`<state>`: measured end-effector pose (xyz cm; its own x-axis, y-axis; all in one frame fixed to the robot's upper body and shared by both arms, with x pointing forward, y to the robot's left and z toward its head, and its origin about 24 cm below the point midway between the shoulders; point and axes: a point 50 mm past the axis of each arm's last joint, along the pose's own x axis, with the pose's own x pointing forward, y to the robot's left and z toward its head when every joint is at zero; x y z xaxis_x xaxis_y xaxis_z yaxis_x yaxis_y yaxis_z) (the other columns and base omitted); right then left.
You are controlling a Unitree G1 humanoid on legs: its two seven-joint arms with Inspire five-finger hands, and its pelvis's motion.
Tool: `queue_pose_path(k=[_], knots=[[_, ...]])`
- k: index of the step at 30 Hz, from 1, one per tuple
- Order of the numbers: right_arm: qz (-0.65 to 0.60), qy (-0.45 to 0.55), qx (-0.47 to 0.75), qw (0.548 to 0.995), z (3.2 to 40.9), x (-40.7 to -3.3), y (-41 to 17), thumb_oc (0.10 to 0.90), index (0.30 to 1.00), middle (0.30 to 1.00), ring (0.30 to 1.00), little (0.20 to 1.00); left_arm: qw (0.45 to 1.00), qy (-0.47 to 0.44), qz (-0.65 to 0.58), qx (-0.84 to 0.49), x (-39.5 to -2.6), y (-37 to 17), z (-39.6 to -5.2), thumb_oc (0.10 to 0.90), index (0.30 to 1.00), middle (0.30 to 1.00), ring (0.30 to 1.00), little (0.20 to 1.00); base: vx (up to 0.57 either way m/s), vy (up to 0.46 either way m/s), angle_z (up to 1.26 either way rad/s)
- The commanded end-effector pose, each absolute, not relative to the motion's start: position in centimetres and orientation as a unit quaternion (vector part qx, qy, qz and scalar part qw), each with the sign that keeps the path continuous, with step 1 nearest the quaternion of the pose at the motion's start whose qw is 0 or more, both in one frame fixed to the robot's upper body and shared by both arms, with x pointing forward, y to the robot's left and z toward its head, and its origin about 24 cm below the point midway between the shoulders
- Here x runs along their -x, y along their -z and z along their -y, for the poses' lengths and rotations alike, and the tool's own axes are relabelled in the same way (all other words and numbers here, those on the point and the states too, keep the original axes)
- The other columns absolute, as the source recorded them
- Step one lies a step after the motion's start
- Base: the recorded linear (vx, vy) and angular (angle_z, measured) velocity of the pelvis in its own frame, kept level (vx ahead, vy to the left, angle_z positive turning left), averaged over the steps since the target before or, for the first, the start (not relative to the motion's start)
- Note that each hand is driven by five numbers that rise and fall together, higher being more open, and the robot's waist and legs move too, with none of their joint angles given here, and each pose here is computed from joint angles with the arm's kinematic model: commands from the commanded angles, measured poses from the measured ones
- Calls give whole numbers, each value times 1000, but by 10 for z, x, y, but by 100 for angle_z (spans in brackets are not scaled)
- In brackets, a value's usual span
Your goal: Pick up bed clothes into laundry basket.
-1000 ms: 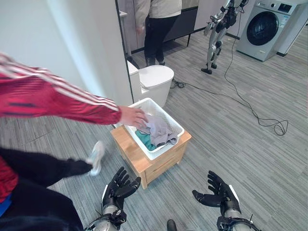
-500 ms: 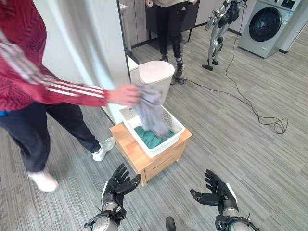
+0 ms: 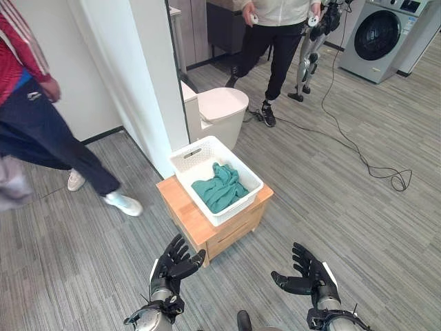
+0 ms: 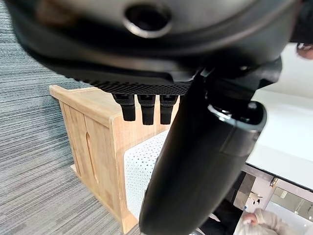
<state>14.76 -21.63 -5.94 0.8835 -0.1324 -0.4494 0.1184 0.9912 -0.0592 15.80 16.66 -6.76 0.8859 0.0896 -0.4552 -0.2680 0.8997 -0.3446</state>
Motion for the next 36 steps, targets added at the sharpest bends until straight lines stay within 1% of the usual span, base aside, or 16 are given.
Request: queue_pose_path(k=[1, 4, 7, 8, 11, 12, 13, 15, 16, 17, 19, 22, 26, 31, 32, 36], knots=[[-105, 38, 4, 994, 213, -177, 19, 800, 900, 900, 900, 900, 975, -97, -82, 182, -190, 27, -186, 800, 900, 900, 900, 900, 0, 0, 0], [-92, 23, 9, 995, 212, -182, 14, 800, 900, 900, 900, 900, 974, -115, -70, 183, -187, 24, -194, 800, 900, 900, 900, 900, -17, 4, 1], [-45, -11, -2, 999, 202, -197, -4, 800, 900, 900, 900, 900, 974, -138, -48, 172, -188, 16, -207, 800, 900, 900, 900, 900, -165, -6, 8], [-15, -34, 0, 999, 193, -208, -16, 800, 900, 900, 900, 900, 979, -137, -28, 150, -198, 8, -214, 800, 900, 900, 900, 900, -202, -44, 25], [4, -48, 0, 999, 188, -213, -23, 800, 900, 900, 900, 900, 982, -131, -11, 136, -206, 0, -217, 800, 900, 900, 900, 900, -98, -94, 81], [26, -84, -5, 996, 177, -218, -33, 800, 900, 900, 900, 900, 985, -123, 16, 120, -214, -11, -218, 800, 900, 900, 900, 900, -117, -181, 111], [27, -84, -5, 996, 177, -218, -33, 800, 900, 900, 900, 900, 985, -123, 17, 120, -214, -12, -218, 800, 900, 900, 900, 900, -122, -187, 167], [44, -141, 5, 989, 159, -226, -43, 800, 900, 900, 900, 900, 984, -125, 40, 125, -218, -19, -218, 800, 900, 900, 900, 900, -186, -188, 234], [44, -142, 5, 989, 159, -226, -43, 800, 900, 900, 900, 900, 983, -125, 40, 125, -218, -19, -218, 800, 900, 900, 900, 900, -505, -395, 262], [69, -189, 17, 979, 148, -236, -58, 800, 900, 900, 900, 900, 978, -136, 53, 147, -216, -22, -216, 800, 900, 900, 900, 900, -487, -355, 263], [86, -197, 21, 976, 146, -242, -68, 800, 900, 900, 900, 900, 971, -140, 65, 180, -218, -25, -211, 800, 900, 900, 900, 900, -505, -270, 248], [85, -191, 25, 978, 151, -241, -68, 800, 900, 900, 900, 900, 972, -132, 56, 187, -210, -20, -208, 800, 900, 900, 900, 900, -407, -76, 120], [55, -142, -22, 988, 163, -231, -53, 800, 900, 900, 900, 900, 979, -111, 40, 166, -206, -17, -207, 800, 900, 900, 900, 900, -303, -11, 150], [21, -96, -33, 995, 177, -213, -36, 800, 900, 900, 900, 900, 982, -85, 35, 165, -216, -18, -197, 800, 900, 900, 900, 900, -202, 85, 179], [10, -81, -39, 996, 182, -205, -31, 800, 900, 900, 900, 900, 984, -56, 36, 168, -223, -20, -184, 800, 900, 900, 900, 900, -216, 173, 112], [-2, -82, -24, 996, 180, -206, -25, 800, 900, 900, 900, 900, 985, -33, 47, 165, -228, -27, -175, 800, 900, 900, 900, 900, -222, 224, 135]])
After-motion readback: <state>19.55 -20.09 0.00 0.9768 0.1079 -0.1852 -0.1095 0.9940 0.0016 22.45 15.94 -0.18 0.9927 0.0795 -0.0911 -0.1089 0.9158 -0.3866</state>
